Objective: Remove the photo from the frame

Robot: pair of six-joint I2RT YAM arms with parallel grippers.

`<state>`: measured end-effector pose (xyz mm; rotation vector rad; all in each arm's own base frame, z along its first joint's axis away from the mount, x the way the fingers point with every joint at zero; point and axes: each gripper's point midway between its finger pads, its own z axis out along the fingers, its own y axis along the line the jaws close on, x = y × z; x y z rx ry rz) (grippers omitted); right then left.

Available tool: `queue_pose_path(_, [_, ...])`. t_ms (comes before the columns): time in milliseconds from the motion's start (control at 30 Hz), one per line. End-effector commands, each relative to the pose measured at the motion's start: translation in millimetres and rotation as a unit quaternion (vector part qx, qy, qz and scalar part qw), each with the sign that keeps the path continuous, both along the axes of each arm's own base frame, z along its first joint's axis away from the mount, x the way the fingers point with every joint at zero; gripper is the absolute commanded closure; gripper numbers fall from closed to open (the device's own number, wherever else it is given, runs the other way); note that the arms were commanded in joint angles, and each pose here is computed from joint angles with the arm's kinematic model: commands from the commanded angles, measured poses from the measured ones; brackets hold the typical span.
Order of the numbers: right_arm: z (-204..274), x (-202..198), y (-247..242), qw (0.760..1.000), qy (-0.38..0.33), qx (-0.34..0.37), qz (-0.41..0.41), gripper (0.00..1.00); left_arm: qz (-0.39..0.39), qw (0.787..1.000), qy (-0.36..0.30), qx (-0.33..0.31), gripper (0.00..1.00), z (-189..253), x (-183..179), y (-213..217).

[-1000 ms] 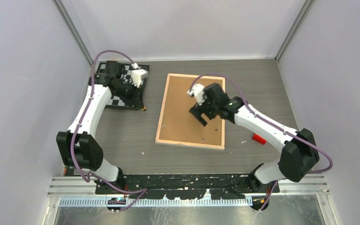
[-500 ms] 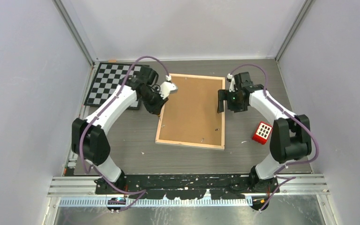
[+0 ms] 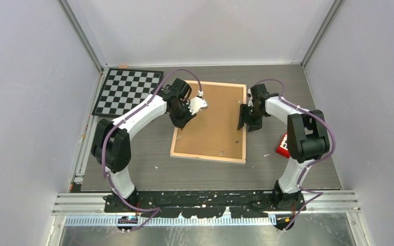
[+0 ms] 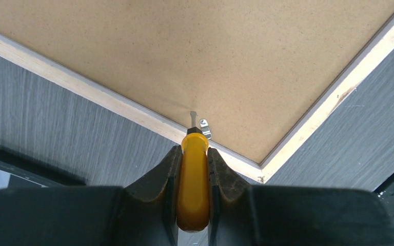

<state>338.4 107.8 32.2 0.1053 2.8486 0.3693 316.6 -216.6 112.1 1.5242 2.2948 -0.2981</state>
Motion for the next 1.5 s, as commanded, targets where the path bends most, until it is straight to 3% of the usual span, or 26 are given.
queue_pose_path(0, [0.8, 12.2, 8.3, 1.000, 0.003, 0.024, -0.015, 0.49, -0.001, 0.999, -0.053, 0.007, 1.00, 11.0, 18.6, -8.4])
queue_pose_path(133, [-6.0, 10.1, 7.4, 0.999, 0.023, 0.030, -0.016, 0.73, -0.005, 0.998, -0.061, 0.021, 1.00, 9.6, 18.9, -6.0])
queue_pose_path(600, [-13.4, 1.0, 1.3, 0.998, 0.043, 0.035, -0.026, 0.98, -0.017, 0.998, -0.039, 0.039, 1.00, 9.7, -4.1, 9.6])
queue_pose_path(967, [-15.3, -6.0, 0.8, 0.998, 0.052, 0.034, -0.028, 1.00, -0.031, 0.998, -0.017, 0.051, 1.00, -2.1, -22.9, 18.0])
queue_pose_path(1467, [-16.5, -3.6, 1.7, 0.997, 0.055, 0.035, -0.032, 0.99, -0.029, 0.999, 0.026, 0.008, 1.00, -5.1, -49.8, -6.0])
